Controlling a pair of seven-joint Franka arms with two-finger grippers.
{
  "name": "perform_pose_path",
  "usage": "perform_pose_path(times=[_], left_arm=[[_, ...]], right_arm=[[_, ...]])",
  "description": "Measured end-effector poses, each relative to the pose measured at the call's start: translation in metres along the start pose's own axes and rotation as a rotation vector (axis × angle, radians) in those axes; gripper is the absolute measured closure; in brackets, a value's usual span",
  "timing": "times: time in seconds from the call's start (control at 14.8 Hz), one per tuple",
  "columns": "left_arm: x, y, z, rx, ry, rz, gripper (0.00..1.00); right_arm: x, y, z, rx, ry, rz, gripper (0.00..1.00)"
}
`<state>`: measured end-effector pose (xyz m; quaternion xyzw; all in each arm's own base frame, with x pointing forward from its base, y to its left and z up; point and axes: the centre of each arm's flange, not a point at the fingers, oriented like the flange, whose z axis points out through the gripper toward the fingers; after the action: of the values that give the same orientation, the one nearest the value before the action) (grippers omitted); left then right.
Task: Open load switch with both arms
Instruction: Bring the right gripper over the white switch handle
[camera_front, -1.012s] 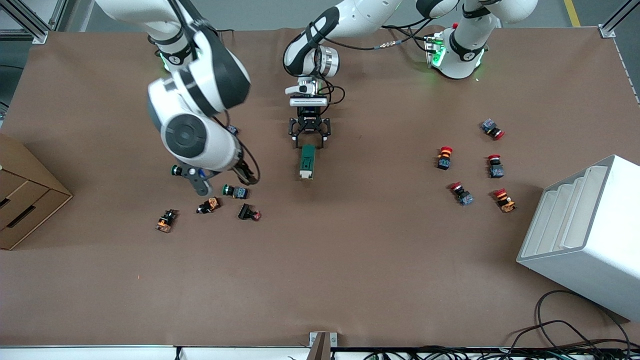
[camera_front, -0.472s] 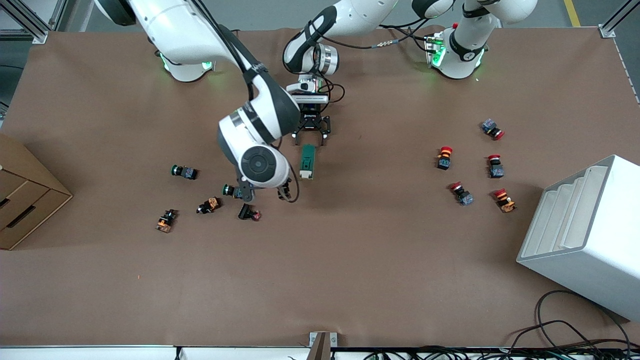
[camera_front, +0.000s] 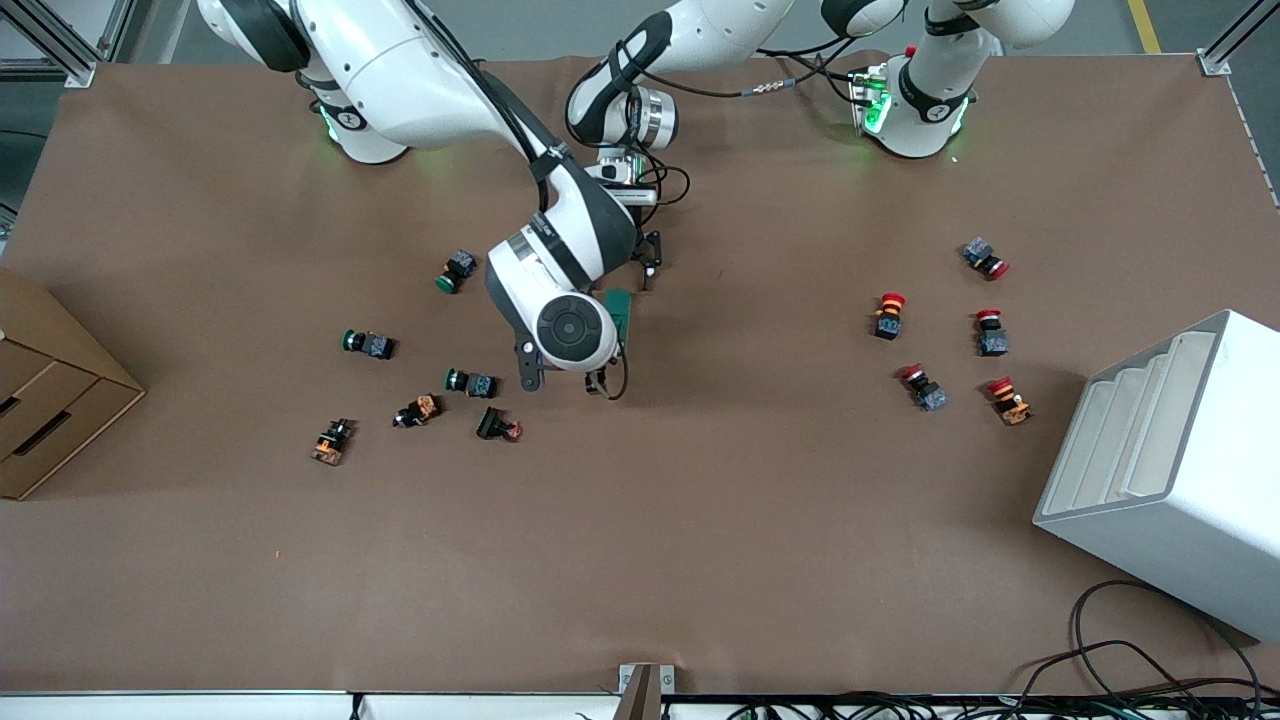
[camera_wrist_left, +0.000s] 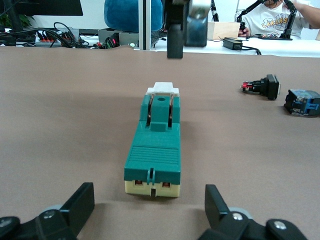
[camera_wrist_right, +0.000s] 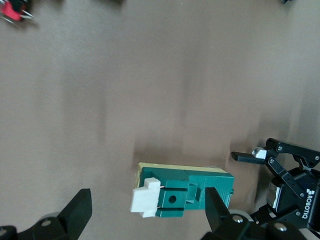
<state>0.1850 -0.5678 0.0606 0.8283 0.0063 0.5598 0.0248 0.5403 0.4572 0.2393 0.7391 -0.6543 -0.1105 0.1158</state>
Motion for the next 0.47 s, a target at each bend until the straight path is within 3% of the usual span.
perform_pose_path(times=[0.47], left_arm=[[-0.001, 0.0, 0.0, 0.0, 0.0, 0.019, 0.04]], right_arm=[[-0.012, -0.003, 0.035, -0.005, 0.012, 0.005, 0.0]])
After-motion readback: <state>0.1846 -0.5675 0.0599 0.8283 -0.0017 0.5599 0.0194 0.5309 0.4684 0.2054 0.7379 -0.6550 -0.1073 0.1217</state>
